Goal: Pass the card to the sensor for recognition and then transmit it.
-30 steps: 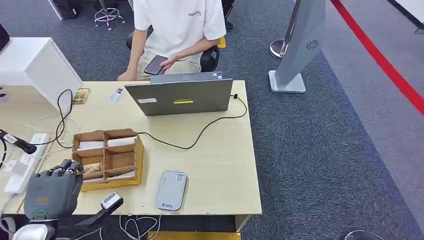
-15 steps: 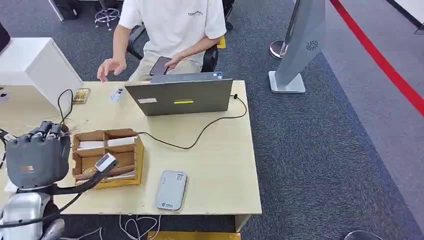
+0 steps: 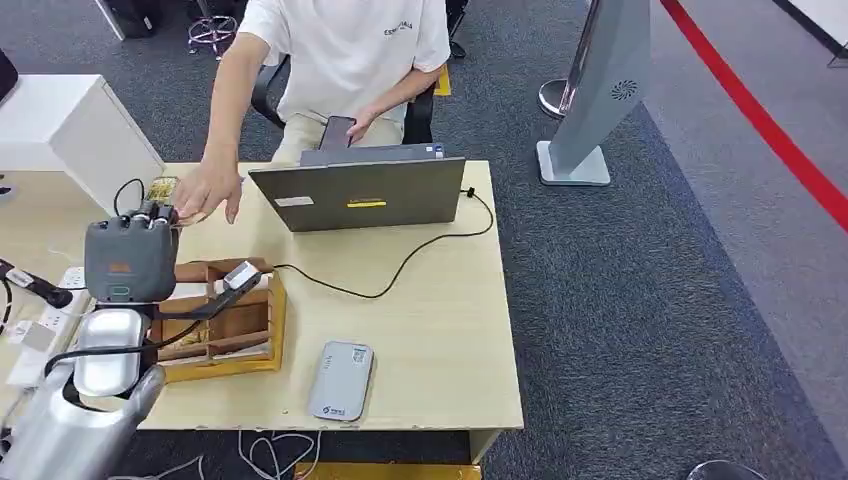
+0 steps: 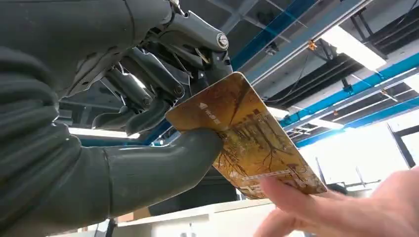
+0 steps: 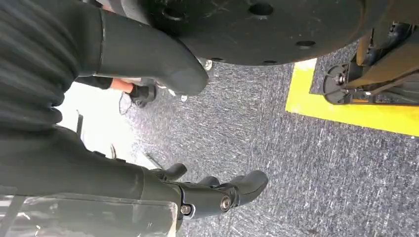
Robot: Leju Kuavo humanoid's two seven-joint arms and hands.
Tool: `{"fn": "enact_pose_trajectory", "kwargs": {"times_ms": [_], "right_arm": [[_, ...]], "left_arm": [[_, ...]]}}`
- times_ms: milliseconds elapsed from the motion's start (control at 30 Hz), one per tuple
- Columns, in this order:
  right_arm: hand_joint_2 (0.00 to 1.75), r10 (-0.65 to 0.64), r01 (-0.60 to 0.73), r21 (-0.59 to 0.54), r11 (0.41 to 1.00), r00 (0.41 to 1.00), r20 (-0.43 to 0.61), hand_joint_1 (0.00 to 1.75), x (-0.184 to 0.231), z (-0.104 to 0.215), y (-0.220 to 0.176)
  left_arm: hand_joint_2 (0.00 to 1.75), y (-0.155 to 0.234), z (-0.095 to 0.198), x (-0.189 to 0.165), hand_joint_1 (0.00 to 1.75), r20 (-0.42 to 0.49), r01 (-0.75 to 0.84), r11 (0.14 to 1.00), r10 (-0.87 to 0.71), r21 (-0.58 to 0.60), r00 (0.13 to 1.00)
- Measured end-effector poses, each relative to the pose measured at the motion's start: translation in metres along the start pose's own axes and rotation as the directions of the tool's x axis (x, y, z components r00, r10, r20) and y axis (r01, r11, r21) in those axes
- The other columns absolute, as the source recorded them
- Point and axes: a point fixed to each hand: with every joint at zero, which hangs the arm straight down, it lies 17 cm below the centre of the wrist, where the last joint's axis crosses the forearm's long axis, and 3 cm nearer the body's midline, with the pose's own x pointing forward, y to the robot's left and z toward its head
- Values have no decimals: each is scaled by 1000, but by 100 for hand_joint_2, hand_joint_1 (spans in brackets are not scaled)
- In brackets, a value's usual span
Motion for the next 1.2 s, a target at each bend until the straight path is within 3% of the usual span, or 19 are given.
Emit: {"fn": "enact_pose_trajectory", "kwargs": {"times_ms": [100, 133, 533, 800, 933, 1200], "right_arm": [[175, 1, -1, 3, 1000, 1000, 8, 0, 1, 0, 0], [175, 1, -1, 4, 1000, 1000, 13, 0, 2, 0, 1], [175, -4, 4, 4, 1000, 1000, 28, 0, 5, 0, -1], [175, -23, 23, 3, 1000, 1000, 14, 0, 2, 0, -1], [175, -49, 49, 2, 999, 999, 5, 0, 0, 0, 0], [175, -115, 115, -11, 993, 993, 0, 0, -1, -1, -2]], "left_arm": [[175, 3, -10, 6, 175, -1, -4, 1000, 4, -5, 1000], [175, 3, -12, 8, 0, 1, -3, 1000, 3, -8, 1000], [175, 16, -14, 32, 0, 75, -41, 999, 41, -8, 996], [175, 9, 5, 3, 0, 49, -36, 999, 38, -33, 998], [175, -3, 44, -24, 0, 38, -17, 997, 21, -79, 999], [175, 54, 138, -132, 0, -74, -14, 1000, 14, -3, 997]]}}
